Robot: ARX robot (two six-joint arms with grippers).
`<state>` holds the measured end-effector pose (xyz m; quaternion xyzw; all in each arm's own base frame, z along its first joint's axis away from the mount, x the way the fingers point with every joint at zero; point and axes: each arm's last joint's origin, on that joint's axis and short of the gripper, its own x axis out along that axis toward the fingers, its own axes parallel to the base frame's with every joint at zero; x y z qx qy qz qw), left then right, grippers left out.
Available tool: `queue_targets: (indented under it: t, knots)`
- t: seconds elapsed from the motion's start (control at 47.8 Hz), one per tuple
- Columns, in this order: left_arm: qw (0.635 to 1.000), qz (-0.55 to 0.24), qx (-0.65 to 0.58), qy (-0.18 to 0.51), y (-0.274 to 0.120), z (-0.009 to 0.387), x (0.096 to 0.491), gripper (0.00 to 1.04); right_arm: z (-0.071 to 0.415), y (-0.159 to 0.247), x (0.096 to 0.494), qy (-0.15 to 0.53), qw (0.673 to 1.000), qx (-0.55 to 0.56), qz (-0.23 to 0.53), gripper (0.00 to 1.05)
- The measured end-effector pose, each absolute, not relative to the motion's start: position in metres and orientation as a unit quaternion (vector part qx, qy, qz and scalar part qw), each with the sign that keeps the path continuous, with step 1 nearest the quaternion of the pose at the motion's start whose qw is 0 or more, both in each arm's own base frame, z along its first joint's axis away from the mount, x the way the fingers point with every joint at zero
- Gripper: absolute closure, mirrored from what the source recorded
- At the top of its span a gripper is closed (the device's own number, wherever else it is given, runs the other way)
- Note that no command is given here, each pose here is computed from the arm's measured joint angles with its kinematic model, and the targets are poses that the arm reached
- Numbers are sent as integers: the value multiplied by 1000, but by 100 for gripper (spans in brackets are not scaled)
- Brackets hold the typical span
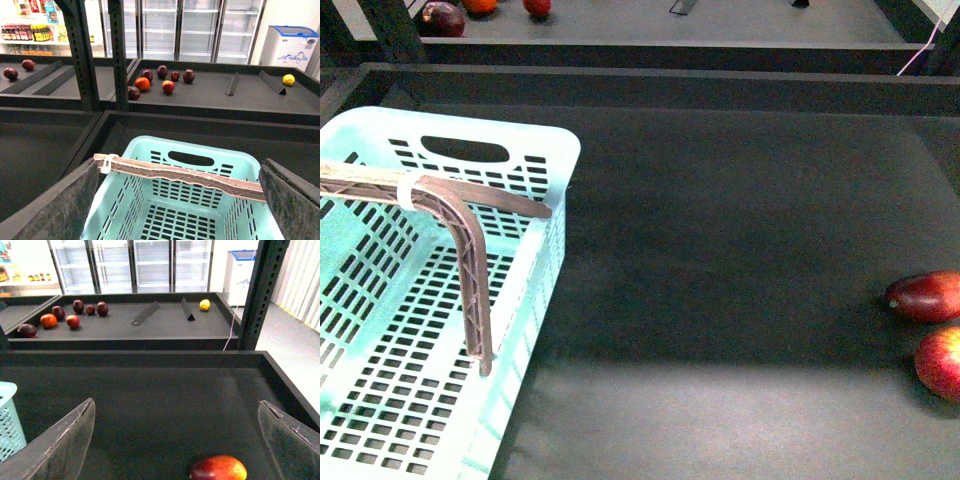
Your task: Pick apple with right arm and hold basket with left
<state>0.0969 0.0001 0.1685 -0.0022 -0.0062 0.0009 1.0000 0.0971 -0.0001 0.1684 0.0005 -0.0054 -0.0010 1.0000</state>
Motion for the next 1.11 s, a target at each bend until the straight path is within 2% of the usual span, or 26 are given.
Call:
queue_targets:
  t: [0.565, 0.606, 0.648, 0.69, 0.857, 0.941, 1.108]
  knots:
    - [1000, 1, -2, -6, 0, 169, 97, 7, 168, 0, 97, -5, 1000, 0, -1, 9]
    - [999, -24, -21, 36, 0, 168, 97, 7, 168, 0, 97, -5, 1000, 0, -1, 9]
    - [986, -51, -65, 142, -1, 168, 98, 7, 168, 0, 97, -5, 1000, 0, 0, 9]
    - [973, -55, -101, 202, -1, 167, 101, 7, 168, 0, 97, -6, 1000, 0, -1, 9]
    - [947, -80, -227, 213, 0, 199, 124, 7, 168, 0, 97, -6, 1000, 0, -1, 9]
    - [921, -75, -303, 233, 4, 210, 143, 7, 168, 0, 97, -6, 1000, 0, -1, 9]
    - [848, -7, -438, 298, 7, 205, 176, 7, 168, 0, 97, -6, 1000, 0, -1, 9]
